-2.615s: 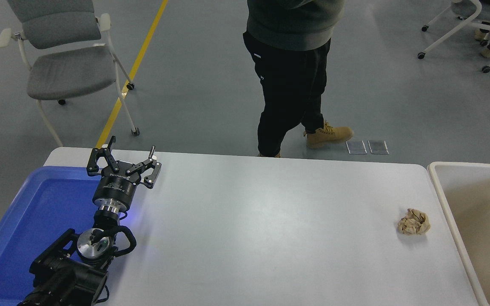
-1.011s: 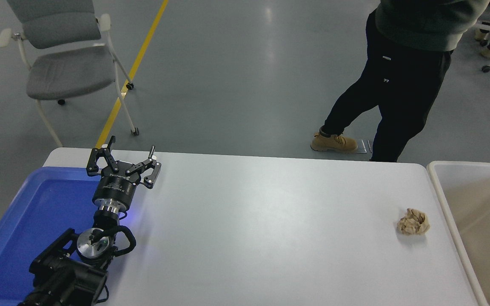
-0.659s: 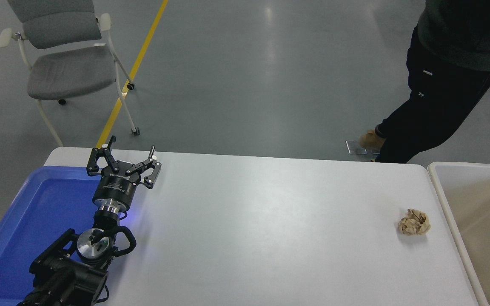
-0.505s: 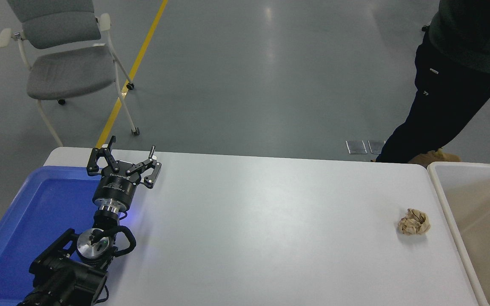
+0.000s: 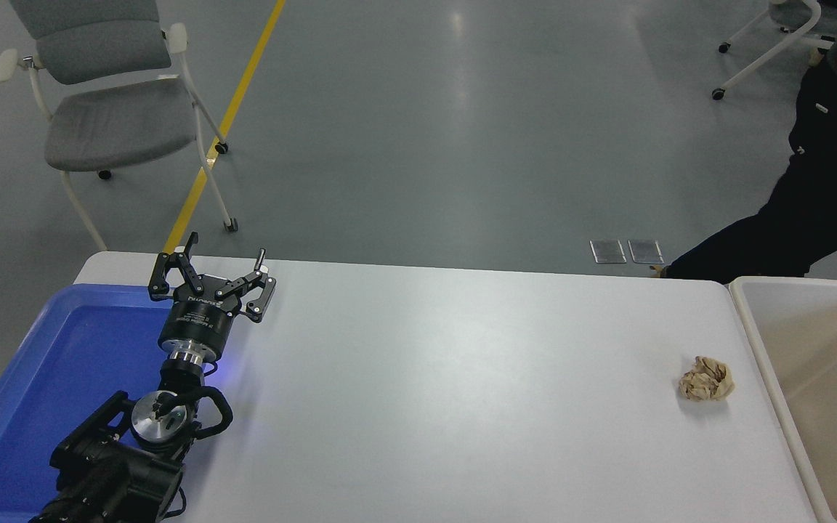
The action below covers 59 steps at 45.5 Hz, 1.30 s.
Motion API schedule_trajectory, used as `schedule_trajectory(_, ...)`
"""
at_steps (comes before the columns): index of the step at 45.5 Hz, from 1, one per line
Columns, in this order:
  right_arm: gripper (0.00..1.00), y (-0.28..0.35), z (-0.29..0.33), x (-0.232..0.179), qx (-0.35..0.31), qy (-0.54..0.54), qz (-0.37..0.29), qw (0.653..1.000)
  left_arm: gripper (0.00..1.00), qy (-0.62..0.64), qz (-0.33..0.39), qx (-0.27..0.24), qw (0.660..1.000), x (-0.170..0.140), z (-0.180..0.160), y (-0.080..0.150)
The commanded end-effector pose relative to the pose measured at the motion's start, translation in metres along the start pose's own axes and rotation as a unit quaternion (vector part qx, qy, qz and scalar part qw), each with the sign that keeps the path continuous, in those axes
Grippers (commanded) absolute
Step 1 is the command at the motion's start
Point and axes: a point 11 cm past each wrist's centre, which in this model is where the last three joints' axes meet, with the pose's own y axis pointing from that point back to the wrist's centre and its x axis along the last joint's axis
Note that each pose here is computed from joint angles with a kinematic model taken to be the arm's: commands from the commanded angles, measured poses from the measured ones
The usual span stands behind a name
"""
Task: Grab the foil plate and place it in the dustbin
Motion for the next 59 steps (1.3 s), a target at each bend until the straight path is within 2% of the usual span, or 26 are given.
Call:
schedule_trajectory(1,1.0,-0.018,-0.064,-0.02,0.038,0.05,-0.028,0.998,0.99,0.0,0.0,0.0,1.0,0.0,0.0,0.0)
schedule_trajectory(17,1.0,-0.03,-0.103,-0.05,0.02,0.166,-0.07,0.983,0.99,0.0,0.0,0.001,1.0,0.0,0.0,0.0)
schedule_trajectory(31,1.0,-0.022,-0.122,-0.071,-0.028,0.288,-0.128,0.949,0.99,0.001,0.0,0.0,1.0,0.0,-0.001,0.0)
schedule_trajectory(37,1.0,-0.013,-0.114,-0.085,-0.068,0.346,-0.16,0.922,0.99,0.0,0.0,0.001,1.0,0.0,0.0,0.0)
schedule_trajectory(59,1.0,0.055,-0.146,-0.191,-0.104,0.485,-0.342,0.798,0.99,0.0,0.0,0.0,1.0,0.0,0.0,0.0)
